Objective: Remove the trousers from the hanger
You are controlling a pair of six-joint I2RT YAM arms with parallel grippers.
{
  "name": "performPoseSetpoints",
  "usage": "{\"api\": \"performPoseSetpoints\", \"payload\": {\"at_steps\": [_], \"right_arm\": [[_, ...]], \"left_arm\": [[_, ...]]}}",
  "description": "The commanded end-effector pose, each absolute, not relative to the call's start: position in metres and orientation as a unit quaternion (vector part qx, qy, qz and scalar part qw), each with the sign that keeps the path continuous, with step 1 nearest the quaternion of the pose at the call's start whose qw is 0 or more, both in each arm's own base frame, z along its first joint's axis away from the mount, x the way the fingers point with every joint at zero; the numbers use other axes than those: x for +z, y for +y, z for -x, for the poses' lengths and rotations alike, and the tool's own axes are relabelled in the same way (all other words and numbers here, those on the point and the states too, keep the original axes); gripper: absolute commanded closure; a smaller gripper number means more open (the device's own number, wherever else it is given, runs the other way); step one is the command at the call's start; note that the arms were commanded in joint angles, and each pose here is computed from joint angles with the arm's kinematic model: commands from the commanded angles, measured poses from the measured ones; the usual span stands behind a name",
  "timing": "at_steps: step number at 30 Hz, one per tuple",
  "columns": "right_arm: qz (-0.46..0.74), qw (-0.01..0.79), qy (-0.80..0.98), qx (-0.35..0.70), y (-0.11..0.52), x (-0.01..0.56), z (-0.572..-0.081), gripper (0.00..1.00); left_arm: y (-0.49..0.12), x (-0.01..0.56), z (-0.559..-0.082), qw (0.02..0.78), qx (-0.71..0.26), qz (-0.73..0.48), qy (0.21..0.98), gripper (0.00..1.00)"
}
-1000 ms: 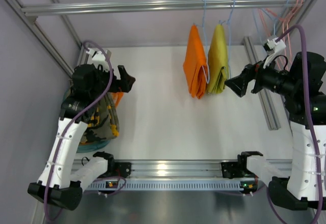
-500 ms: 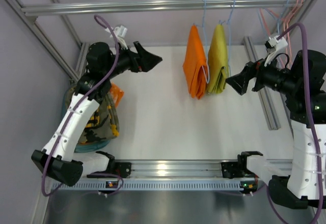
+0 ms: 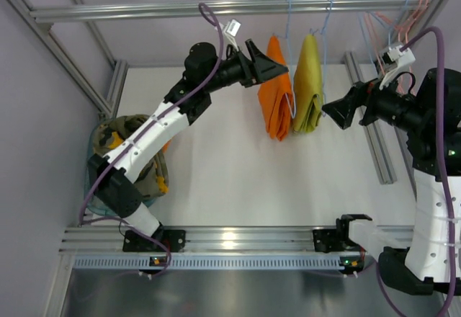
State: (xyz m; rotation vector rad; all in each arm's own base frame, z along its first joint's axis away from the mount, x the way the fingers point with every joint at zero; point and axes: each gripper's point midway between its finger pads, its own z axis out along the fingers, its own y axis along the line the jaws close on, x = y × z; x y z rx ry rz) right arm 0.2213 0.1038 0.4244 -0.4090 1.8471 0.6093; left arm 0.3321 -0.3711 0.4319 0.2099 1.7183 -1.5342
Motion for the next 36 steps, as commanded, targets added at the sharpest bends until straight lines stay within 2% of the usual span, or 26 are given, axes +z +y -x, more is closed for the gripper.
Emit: {"api": "performPoseSetpoints", "payload": {"at_steps": [1,9,16,19,21,23,24,25,29,36], "right_arm": [[0.167,0.589,0.751,0.247,0.099,0.456,-0.222,0.01],[0.163,0.595,0.744,0.258,0.100,0.463,-0.221,0.01],[0.165,0.599,0.740,0.259,0.101,0.465,-0.217,0.01],[0.164,0.598,0.741,0.259,0.101,0.462,-0.217,0.01],[0.164,0.597,0.741,0.259,0.101,0.461,-0.217,0.01],[0.166,0.597,0.741,0.259,0.101,0.461,-0.219,0.01],[0.166,0.597,0.741,0.260,0.101,0.461,-0.218,0.01],[0.166,0.597,0.740,0.261,0.101,0.462,-0.219,0.01],[0.168,0.595,0.740,0.264,0.102,0.462,-0.218,0.01],[0.172,0.598,0.737,0.265,0.103,0.464,-0.215,0.01]], "left_arm": [[-0.388,0.465,-0.331,0.415,-0.640,-0.077,0.642,0.19],[-0.431,0.440,-0.339,0.393,-0.642,-0.074,0.654,0.27],[-0.441,0.443,-0.348,0.394,-0.650,-0.070,0.645,0.38],[-0.442,0.451,-0.344,0.404,-0.654,-0.087,0.634,0.52],[-0.441,0.458,-0.341,0.409,-0.657,-0.096,0.626,0.69],[-0.439,0.464,-0.337,0.410,-0.662,-0.099,0.619,0.82],[-0.438,0.471,-0.334,0.414,-0.668,-0.106,0.609,0.94],[-0.437,0.475,-0.333,0.416,-0.671,-0.107,0.604,0.99],[-0.430,0.502,-0.324,0.433,-0.681,-0.120,0.578,1.00],[-0.409,0.560,-0.306,0.510,-0.668,-0.168,0.515,1.00]]}}
